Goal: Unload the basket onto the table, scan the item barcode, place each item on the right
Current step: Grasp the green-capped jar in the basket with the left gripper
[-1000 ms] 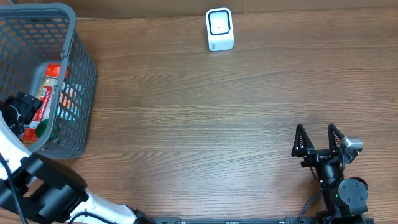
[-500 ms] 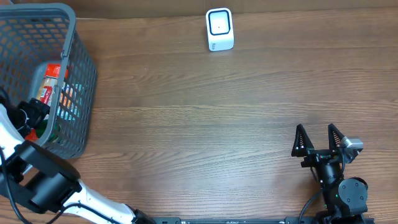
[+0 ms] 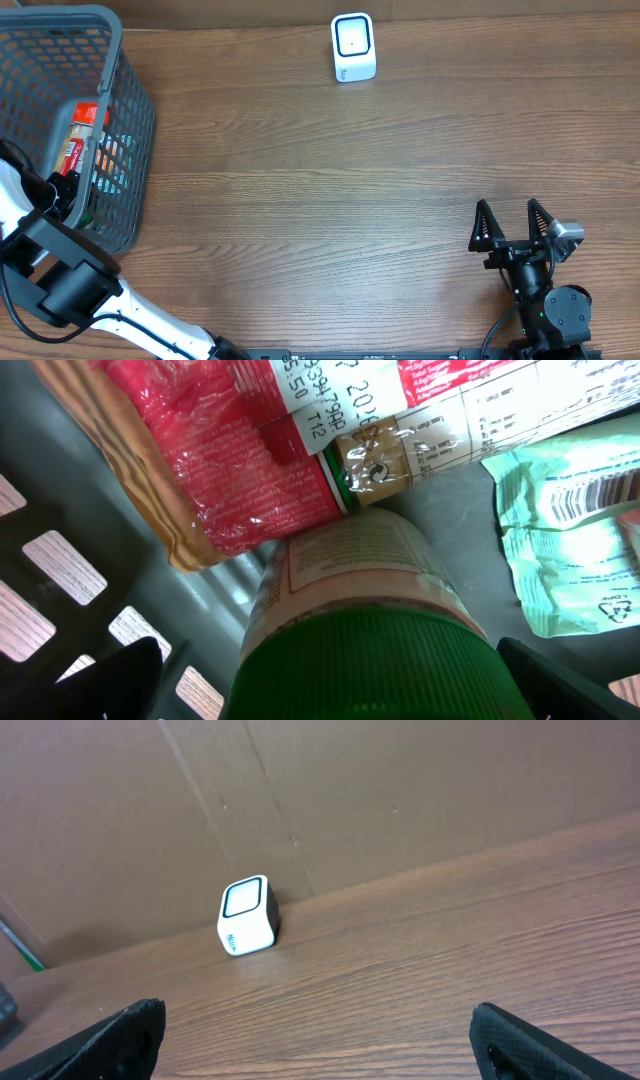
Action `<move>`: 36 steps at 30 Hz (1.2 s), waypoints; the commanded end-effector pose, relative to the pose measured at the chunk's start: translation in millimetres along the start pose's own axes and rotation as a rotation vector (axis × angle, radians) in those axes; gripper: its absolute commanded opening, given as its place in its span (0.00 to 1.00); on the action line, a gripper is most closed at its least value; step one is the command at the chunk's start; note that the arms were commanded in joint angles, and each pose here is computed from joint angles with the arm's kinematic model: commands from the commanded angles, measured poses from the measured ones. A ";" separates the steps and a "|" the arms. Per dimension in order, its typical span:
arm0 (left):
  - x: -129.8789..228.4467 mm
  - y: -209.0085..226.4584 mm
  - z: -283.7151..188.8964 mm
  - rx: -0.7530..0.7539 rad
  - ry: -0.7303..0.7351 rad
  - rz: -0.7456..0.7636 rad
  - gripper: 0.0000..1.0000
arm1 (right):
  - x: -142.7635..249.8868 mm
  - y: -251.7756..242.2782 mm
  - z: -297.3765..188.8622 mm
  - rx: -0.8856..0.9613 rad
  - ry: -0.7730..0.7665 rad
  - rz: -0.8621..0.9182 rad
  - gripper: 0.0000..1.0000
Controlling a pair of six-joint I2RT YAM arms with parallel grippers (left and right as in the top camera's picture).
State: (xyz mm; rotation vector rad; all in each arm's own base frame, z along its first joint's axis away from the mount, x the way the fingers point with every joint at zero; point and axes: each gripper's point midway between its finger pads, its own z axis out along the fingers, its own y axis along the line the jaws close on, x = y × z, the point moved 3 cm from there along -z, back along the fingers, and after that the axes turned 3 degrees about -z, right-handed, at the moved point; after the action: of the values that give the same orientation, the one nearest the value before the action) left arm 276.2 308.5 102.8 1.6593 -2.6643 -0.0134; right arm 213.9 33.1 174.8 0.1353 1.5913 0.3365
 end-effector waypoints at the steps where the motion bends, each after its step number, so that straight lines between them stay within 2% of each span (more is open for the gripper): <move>1: 0.8 6.3 7.7 -0.028 0.014 0.040 0.96 | 2.1 -1.2 0.1 0.003 -0.003 -0.004 1.00; 7: -5.2 3.8 7.7 -0.020 -0.014 0.089 0.95 | 2.1 -1.2 0.1 0.003 -0.003 -0.004 1.00; 12: -12.4 -4.9 6.7 -0.006 -0.054 0.205 1.00 | 2.1 -1.2 0.1 0.003 -0.003 -0.004 1.00; 19: -17.6 -15.3 6.1 0.042 -0.083 0.217 1.00 | 2.1 -1.2 0.1 0.003 -0.003 -0.004 1.00; 29: -9.7 -13.4 6.8 0.036 -0.046 0.262 0.80 | 2.1 -1.2 0.1 0.003 -0.003 -0.004 1.00; 36: -0.3 -10.5 7.6 0.028 -0.001 0.262 0.80 | 2.1 -1.3 0.1 0.003 -0.003 -0.004 1.00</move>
State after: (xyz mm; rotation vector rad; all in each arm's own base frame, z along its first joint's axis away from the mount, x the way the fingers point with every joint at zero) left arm 285.3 311.0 102.9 1.3526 -2.8759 -0.0105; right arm 213.9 33.1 175.0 0.1352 1.5905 0.3366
